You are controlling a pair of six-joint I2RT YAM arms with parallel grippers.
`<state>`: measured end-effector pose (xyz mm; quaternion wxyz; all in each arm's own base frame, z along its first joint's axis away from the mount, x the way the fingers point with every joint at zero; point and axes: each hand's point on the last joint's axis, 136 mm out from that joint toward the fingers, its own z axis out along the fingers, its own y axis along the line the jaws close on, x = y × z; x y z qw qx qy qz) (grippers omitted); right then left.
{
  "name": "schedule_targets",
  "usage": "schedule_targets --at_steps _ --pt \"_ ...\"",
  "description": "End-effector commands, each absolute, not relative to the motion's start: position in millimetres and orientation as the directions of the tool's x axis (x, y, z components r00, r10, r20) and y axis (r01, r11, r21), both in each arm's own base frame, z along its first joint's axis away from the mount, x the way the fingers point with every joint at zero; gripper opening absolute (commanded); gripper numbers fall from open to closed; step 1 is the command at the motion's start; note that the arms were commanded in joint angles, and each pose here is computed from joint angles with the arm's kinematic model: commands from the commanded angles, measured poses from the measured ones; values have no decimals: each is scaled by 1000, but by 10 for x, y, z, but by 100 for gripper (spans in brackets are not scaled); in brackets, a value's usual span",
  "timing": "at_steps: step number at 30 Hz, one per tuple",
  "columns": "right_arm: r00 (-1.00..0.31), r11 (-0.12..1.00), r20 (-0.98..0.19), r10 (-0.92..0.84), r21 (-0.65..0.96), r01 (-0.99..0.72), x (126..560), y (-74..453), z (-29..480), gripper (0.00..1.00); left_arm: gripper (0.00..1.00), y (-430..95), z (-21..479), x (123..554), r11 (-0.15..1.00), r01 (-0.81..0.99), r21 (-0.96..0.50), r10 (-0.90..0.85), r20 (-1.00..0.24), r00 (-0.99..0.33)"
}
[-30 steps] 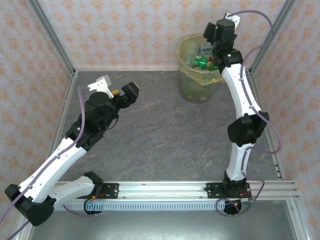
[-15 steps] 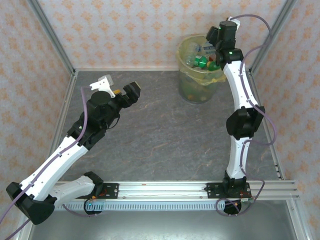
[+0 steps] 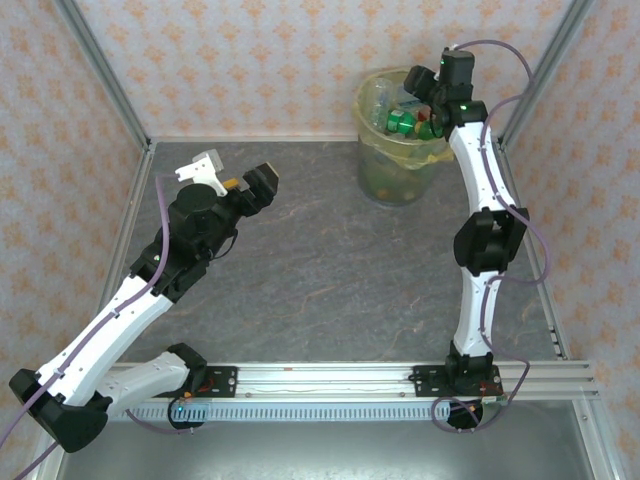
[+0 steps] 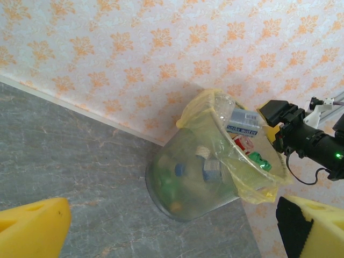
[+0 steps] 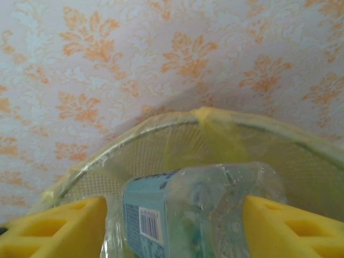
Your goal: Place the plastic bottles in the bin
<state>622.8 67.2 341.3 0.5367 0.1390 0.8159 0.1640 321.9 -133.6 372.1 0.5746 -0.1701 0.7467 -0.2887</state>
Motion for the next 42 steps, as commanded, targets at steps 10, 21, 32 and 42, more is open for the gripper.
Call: schedule_targets --at_steps 10,21,32,42 --pt "-441 909 -821 362 415 -26 5667 1086 3653 66 99 -1308 3753 3235 781 87 -618 -581 -771 -263" --pt "-259 917 -881 396 366 158 5638 625 4093 69 99 -1316 3753 3225 777 92 -623 -584 -767 -267" --pt "-448 877 -804 391 474 -85 5832 1261 3757 64 99 -1290 3733 3197 776 84 -626 -587 -764 -268" --pt "-469 903 -792 391 429 28 5917 1107 3411 59 99 -1278 3765 3191 776 83 -625 -588 -765 -262"
